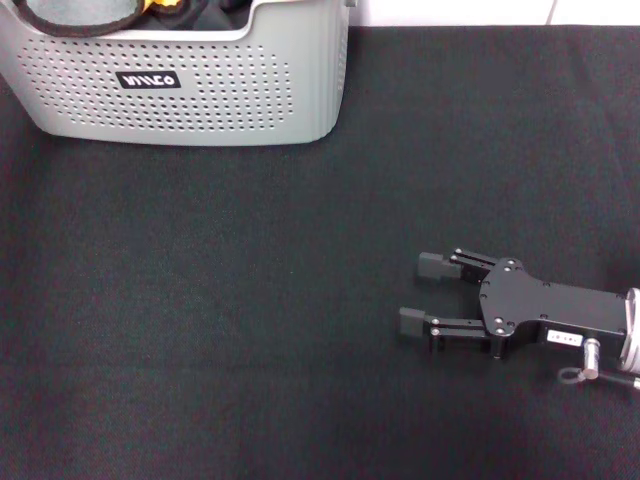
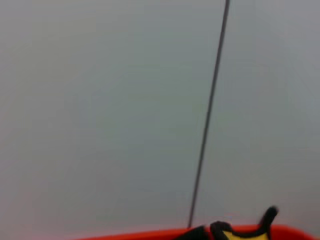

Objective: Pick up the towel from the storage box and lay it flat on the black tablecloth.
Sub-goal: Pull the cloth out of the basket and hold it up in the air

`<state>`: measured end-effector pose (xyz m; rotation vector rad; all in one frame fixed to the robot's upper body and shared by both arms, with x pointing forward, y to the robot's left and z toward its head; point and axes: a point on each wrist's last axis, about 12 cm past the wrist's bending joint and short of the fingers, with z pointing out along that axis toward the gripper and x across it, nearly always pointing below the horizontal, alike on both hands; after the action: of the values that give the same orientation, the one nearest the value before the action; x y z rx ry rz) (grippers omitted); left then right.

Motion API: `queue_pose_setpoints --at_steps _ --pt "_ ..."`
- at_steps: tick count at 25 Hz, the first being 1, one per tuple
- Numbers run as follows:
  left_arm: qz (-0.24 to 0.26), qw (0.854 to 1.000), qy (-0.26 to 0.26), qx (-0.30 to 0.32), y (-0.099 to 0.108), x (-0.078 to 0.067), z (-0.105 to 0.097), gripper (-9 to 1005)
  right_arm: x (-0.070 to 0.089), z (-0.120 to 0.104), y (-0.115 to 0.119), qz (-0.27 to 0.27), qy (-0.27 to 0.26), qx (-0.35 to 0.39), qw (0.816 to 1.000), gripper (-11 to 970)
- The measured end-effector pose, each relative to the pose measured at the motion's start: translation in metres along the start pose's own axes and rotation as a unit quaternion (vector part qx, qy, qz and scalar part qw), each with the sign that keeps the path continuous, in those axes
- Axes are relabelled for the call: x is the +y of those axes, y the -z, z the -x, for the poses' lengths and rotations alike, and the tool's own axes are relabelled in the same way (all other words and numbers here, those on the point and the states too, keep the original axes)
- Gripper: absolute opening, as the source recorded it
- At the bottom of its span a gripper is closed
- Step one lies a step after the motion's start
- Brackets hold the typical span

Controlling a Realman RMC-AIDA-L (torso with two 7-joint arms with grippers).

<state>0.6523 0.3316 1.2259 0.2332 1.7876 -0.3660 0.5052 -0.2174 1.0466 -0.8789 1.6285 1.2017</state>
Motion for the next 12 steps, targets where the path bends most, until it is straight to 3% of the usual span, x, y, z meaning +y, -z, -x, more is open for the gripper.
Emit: queue_pose_setpoints --at_steps 6,12 --pt "-0.077 0.995 0.018 -0.057 0.026 -0.008 0.009 16 0.003 -0.001 0.005 -0.003 0.008 -0.018 1.000 869" --pt "-0.192 0.973 0.015 -0.125 0.058 -0.027 0.019 20 0.002 0.007 0.009 -0.008 0.028 -0.046 0.999 868"
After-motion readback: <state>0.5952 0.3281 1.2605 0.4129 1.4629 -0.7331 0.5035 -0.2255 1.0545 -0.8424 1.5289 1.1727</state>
